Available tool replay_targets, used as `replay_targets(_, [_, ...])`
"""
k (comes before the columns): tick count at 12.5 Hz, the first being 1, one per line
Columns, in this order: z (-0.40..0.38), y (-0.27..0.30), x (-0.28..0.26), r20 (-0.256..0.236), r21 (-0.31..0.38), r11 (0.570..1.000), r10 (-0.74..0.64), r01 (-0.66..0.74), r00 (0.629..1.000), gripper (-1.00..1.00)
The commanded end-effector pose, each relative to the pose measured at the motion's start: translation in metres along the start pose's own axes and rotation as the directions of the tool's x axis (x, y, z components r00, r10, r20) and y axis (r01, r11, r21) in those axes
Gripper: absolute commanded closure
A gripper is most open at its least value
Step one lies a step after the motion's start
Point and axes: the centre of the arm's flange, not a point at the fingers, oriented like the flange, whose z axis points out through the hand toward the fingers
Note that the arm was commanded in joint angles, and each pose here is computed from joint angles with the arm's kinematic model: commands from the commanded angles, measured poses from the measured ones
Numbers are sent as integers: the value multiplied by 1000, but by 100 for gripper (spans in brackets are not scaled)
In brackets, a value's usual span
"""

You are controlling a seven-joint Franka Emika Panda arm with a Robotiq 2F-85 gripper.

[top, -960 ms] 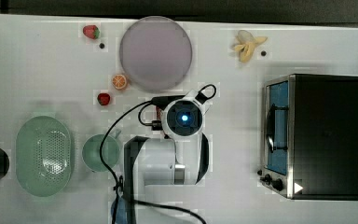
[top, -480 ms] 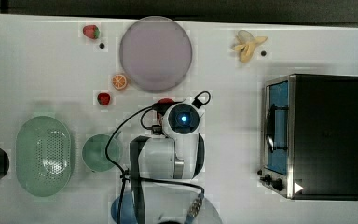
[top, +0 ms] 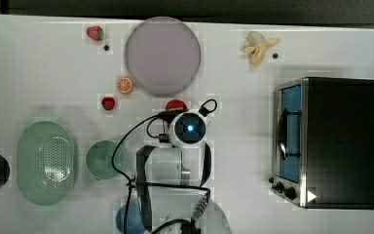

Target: Pick Ketchup from the table and place it in strainer.

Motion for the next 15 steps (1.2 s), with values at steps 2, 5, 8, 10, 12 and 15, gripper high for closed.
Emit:
replay_targets(2, [-75, -5, 24, -156, -24, 1000, 2, -6, 988, -25])
replay_targets(5, [-142, -26, 25, -185, -25, 998, 57, -63, 981, -25])
replay_targets(8, [-212, -71, 22, -180, -34, 997, 64, -71, 982, -25])
replay_targets(10, [-243, -110, 15, -145, -44, 995, 78, -86, 986, -25])
replay_targets(12, [-250, -158, 7, -96, -53, 992, 106, -111, 990, -25])
replay_targets(15, [-248, -232, -5, -104, -38, 986, 157, -162, 982, -25])
